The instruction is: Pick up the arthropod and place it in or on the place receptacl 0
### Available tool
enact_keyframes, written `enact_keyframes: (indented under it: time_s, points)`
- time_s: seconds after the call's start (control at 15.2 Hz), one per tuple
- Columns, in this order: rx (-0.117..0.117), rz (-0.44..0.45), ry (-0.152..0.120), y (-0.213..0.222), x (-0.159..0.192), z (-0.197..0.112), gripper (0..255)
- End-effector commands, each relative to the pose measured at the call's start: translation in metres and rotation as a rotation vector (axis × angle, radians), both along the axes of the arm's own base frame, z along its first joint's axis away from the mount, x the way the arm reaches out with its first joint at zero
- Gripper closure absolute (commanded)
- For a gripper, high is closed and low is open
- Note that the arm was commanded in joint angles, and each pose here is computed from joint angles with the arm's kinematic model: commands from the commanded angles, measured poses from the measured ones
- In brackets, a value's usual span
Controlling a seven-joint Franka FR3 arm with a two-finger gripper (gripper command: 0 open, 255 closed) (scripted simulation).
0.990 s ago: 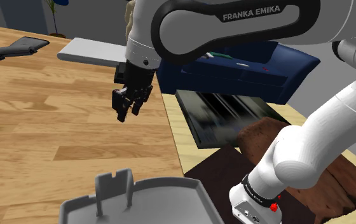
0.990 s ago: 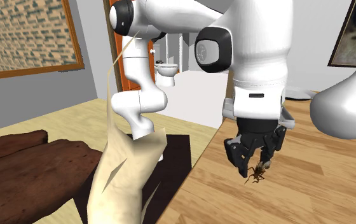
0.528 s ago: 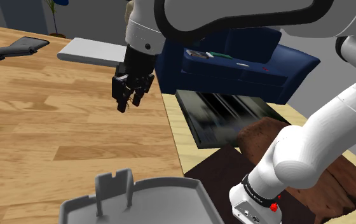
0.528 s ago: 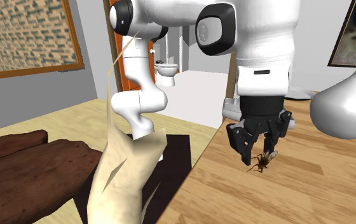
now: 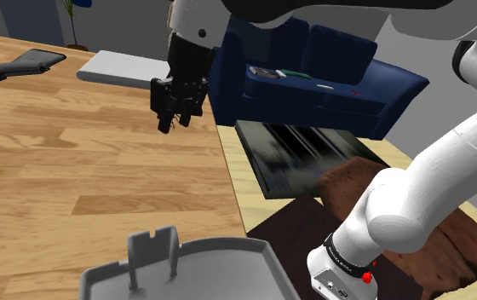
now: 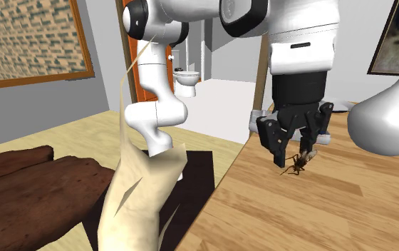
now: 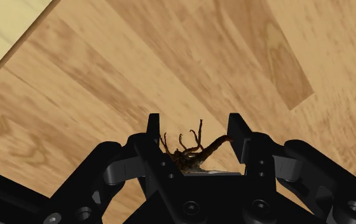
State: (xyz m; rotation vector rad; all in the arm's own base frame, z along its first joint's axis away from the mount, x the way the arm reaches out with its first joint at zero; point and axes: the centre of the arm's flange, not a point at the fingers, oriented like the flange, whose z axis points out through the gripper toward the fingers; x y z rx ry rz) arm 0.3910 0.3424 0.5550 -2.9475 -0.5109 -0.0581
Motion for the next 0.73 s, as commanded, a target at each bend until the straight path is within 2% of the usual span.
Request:
enact_keyframes:
  time_s: [0.0,0.66]
  points:
    - [0.000,0.000,0.000,0.001,0.000,0.011,255]
    - [0.000,0.000,0.000,0.001,0.000,0.064,255]
